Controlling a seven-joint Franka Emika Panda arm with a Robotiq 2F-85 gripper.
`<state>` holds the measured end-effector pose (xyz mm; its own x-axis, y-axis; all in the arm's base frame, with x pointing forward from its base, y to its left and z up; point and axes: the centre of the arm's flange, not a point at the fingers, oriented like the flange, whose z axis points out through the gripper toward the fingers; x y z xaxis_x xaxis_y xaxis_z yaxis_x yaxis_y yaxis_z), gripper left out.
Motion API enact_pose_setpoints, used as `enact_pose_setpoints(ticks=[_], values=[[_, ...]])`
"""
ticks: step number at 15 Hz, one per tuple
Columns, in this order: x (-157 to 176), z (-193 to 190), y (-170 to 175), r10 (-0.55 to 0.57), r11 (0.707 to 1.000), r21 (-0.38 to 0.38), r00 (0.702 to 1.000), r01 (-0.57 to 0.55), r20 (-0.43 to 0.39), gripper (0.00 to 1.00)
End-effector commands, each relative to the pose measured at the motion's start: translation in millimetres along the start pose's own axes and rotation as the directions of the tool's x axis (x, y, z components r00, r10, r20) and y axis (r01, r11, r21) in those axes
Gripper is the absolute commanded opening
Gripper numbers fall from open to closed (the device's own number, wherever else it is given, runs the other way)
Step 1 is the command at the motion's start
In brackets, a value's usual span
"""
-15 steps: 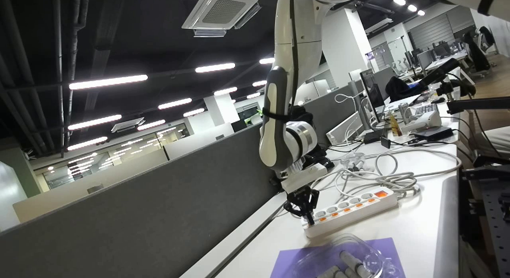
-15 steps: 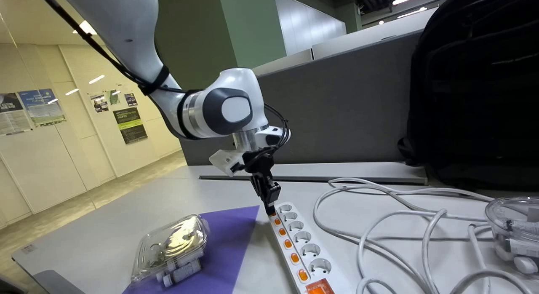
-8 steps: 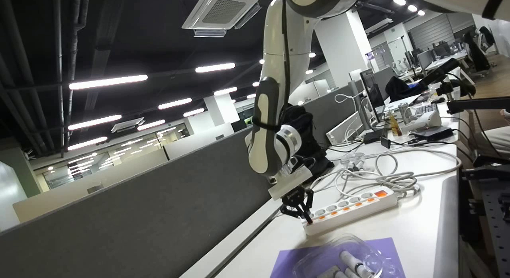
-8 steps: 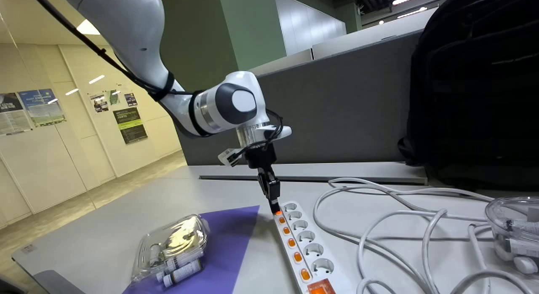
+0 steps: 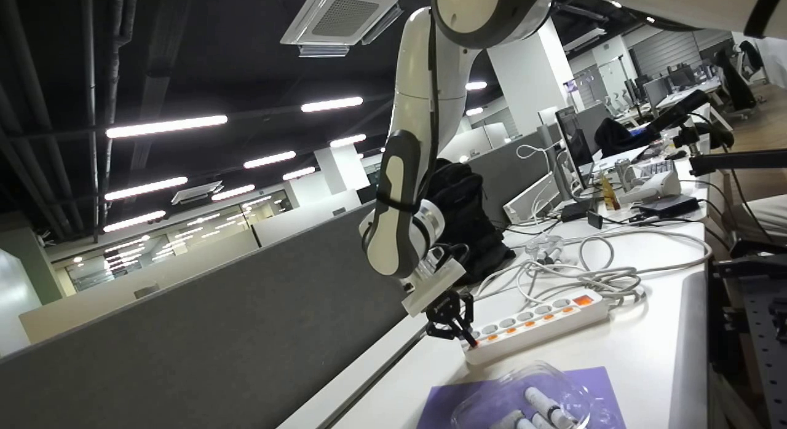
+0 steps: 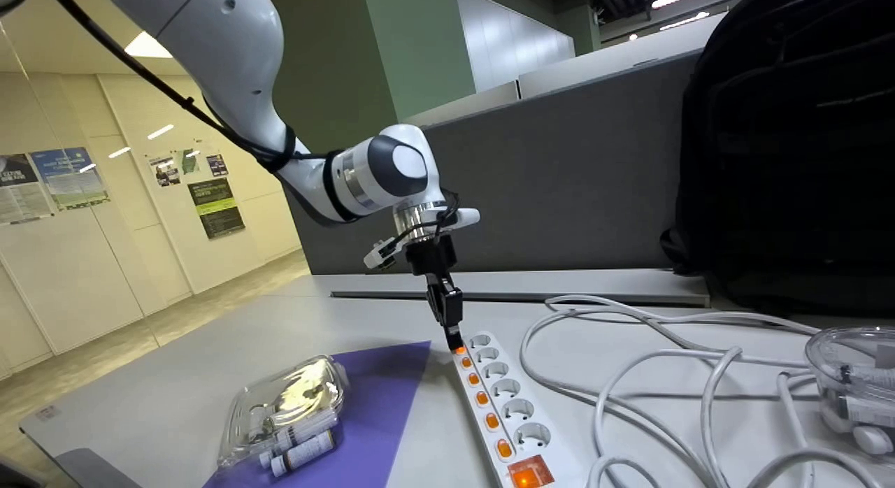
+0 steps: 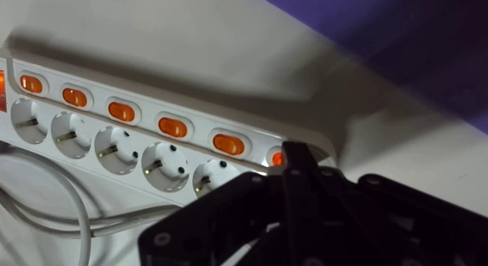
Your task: Turn on the first switch from the left
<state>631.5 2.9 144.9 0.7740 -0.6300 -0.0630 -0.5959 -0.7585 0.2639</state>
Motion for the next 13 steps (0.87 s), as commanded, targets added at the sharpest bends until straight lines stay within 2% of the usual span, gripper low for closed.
enact_pose_setpoints(ticks=[1,4,6,11,12,13], values=[[-26,-15,-2,-0.082,0.996,0.033,0.995,0.084,-0.058,0.27],[-55,-40,-1,-0.142,0.987,0.053,0.980,0.151,-0.137,0.46],[-74,-56,5,-0.147,0.985,0.064,0.977,0.158,-0.157,0.60],[-115,-92,29,-0.161,0.981,0.091,0.978,0.173,-0.130,0.93],[-122,-98,36,-0.162,0.981,0.086,0.978,0.174,-0.131,0.99],[-129,-103,43,-0.168,0.979,0.094,0.979,0.179,-0.114,1.00]])
